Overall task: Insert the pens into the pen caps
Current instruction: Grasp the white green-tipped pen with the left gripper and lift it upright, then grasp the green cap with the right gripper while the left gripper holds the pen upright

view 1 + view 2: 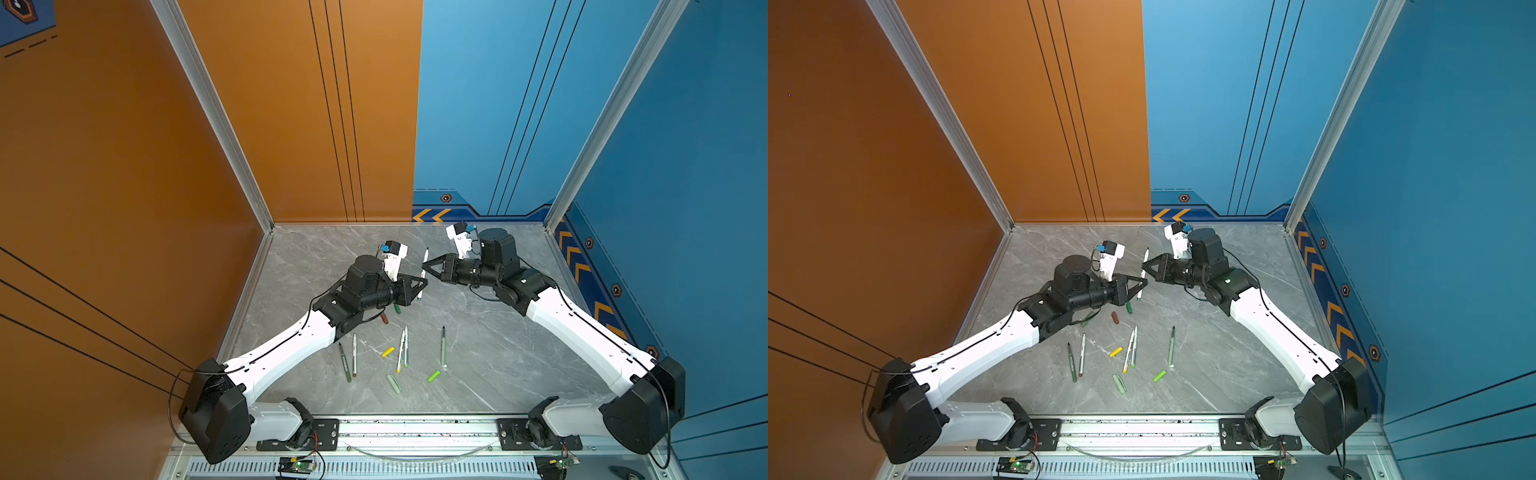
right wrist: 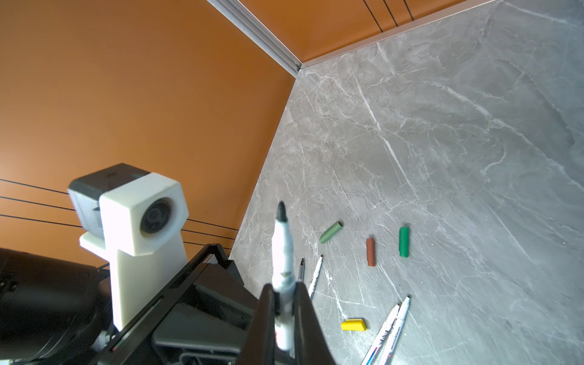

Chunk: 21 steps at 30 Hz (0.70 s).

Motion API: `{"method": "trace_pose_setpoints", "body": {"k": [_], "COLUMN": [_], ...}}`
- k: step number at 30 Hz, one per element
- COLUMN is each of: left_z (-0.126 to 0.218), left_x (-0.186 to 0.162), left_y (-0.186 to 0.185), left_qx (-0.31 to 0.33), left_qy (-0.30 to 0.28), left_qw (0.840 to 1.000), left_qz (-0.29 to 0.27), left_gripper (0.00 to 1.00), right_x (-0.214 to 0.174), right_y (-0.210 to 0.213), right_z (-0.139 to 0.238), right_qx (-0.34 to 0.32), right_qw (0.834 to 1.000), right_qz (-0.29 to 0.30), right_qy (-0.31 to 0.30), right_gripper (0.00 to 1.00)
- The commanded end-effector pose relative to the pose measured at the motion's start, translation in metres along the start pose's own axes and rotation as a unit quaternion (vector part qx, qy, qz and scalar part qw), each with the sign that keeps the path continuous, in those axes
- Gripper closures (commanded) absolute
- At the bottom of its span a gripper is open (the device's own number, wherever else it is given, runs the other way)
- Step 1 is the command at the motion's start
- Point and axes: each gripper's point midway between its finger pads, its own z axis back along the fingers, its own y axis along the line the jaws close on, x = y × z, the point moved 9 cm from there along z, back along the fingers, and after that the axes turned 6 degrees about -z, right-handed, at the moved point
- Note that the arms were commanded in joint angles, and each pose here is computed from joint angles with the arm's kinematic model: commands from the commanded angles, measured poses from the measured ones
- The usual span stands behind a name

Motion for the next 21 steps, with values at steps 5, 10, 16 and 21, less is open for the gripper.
{"method": "trace_pose_setpoints", "body": {"k": [5, 10, 16, 21], "left_z": [0.035, 0.076, 0.121, 0.131], "left_x": [-0.012, -0.028, -0.051, -0.062], "left_y": [0.033, 0.059, 0.081, 0.085], "left_qx": [0.132, 0.209, 0.263, 0.257], "left_qy": [-0.036, -0.037, -0.028, -0.019], "left_qw": [0.991, 0.977, 0.962, 0.962], "left_qz": [0.004, 0.021, 0.063, 0.086], "left_gripper": [1.00, 1.00, 1.00, 1.00], "right_x": [-0.001, -0.009, -0.028, -0.040], "right_y": [-0.001, -0.027, -0.050, -0.069], "right_z": [0.007, -0.004, -0.050, -0.097], "right_qx": [-0.042, -0.141, -0.237, -0.288], "right_qw": [0.999, 0.990, 0.965, 0.942], "right_qz": [0.016, 0.017, 0.050, 0.082], "right_qy": [-0.007, 0.021, 0.104, 0.152], "right_gripper": [0.51, 0.48, 0.48, 0.48]}}
